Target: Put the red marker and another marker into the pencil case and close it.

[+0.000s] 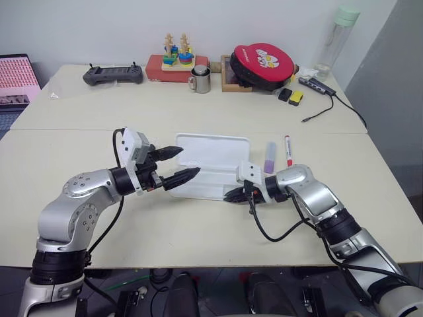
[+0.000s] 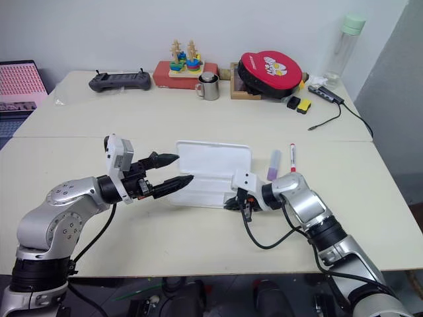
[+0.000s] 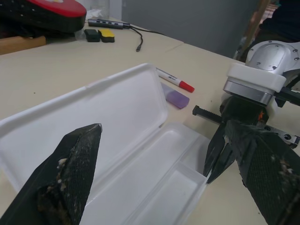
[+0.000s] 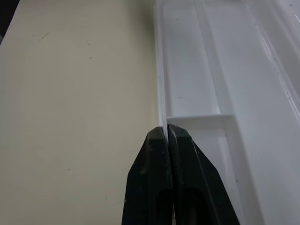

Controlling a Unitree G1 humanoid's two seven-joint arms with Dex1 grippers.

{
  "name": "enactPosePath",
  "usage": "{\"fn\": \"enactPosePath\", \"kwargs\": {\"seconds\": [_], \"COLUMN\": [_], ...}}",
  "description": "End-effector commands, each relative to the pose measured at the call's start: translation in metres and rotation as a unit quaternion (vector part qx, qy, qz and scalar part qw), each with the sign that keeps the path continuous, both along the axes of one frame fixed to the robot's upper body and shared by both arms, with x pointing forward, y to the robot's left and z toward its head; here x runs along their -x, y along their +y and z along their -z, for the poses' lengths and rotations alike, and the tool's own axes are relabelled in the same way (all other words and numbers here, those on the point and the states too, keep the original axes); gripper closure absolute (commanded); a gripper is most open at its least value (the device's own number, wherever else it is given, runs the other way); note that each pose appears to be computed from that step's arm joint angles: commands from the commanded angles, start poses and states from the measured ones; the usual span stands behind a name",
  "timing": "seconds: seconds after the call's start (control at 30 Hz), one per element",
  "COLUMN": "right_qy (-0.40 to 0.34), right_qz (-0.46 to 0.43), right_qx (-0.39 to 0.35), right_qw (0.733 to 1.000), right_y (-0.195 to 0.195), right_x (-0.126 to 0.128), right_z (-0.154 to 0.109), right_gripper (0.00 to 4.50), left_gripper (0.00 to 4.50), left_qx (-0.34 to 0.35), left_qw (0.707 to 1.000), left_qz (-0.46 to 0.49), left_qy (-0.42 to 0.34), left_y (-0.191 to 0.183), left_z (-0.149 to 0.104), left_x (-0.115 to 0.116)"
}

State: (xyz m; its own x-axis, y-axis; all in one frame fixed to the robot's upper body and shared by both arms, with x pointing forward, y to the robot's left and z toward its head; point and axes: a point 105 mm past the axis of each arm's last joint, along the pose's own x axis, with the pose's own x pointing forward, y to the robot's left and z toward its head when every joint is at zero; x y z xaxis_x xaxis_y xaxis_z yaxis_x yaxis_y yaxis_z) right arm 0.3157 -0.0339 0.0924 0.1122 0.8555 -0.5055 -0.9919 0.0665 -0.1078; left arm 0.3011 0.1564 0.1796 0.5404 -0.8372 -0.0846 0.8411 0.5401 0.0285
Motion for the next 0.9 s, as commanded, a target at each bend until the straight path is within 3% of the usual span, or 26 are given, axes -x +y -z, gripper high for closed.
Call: {"fn": "enactPosePath", "kwargs": {"seconds": [0.03,0.17,0.37,0.5,0.57,0.63,0.73,0.9], "right_qy": [-0.018,-0.031,-0.039,-0.048,-0.066,-0.086,-0.076,-0.081], "right_qz": [-0.023,0.010,0.101,0.204,0.302,0.433,0.530,0.575], "right_qx": [-0.024,-0.087,-0.199,-0.217,-0.223,-0.198,-0.175,-0.142], "right_qw": [0.999,0.996,0.974,0.953,0.925,0.875,0.826,0.802], "right_y": [0.005,-0.004,-0.041,-0.079,-0.103,-0.136,-0.161,-0.169], "right_x": [0.005,0.003,0.009,0.004,-0.016,-0.043,-0.060,-0.069], "right_z": [-0.014,-0.046,-0.090,-0.090,-0.089,-0.079,-0.062,-0.044], "right_gripper": [4.08,3.43,2.00,1.11,0.61,0.06,0.03,0.03], "left_gripper": [0.00,0.00,0.00,0.00,0.00,0.00,0.00,0.00], "left_qx": [-0.007,-0.010,-0.001,0.004,0.004,0.004,0.001,0.006], "left_qw": [0.999,0.998,0.994,0.991,0.990,0.989,0.988,0.987], "left_qz": [0.032,0.060,0.111,0.134,0.140,0.143,0.150,0.159], "left_qy": [-0.015,-0.017,-0.017,-0.015,-0.017,-0.023,-0.028,-0.036], "left_y": [-0.011,-0.023,-0.046,-0.057,-0.060,-0.062,-0.064,-0.069], "left_z": [-0.009,-0.011,-0.014,-0.014,-0.015,-0.018,-0.019,-0.023], "left_x": [0.007,0.007,0.008,0.003,-0.001,-0.005,-0.008,-0.009]}}
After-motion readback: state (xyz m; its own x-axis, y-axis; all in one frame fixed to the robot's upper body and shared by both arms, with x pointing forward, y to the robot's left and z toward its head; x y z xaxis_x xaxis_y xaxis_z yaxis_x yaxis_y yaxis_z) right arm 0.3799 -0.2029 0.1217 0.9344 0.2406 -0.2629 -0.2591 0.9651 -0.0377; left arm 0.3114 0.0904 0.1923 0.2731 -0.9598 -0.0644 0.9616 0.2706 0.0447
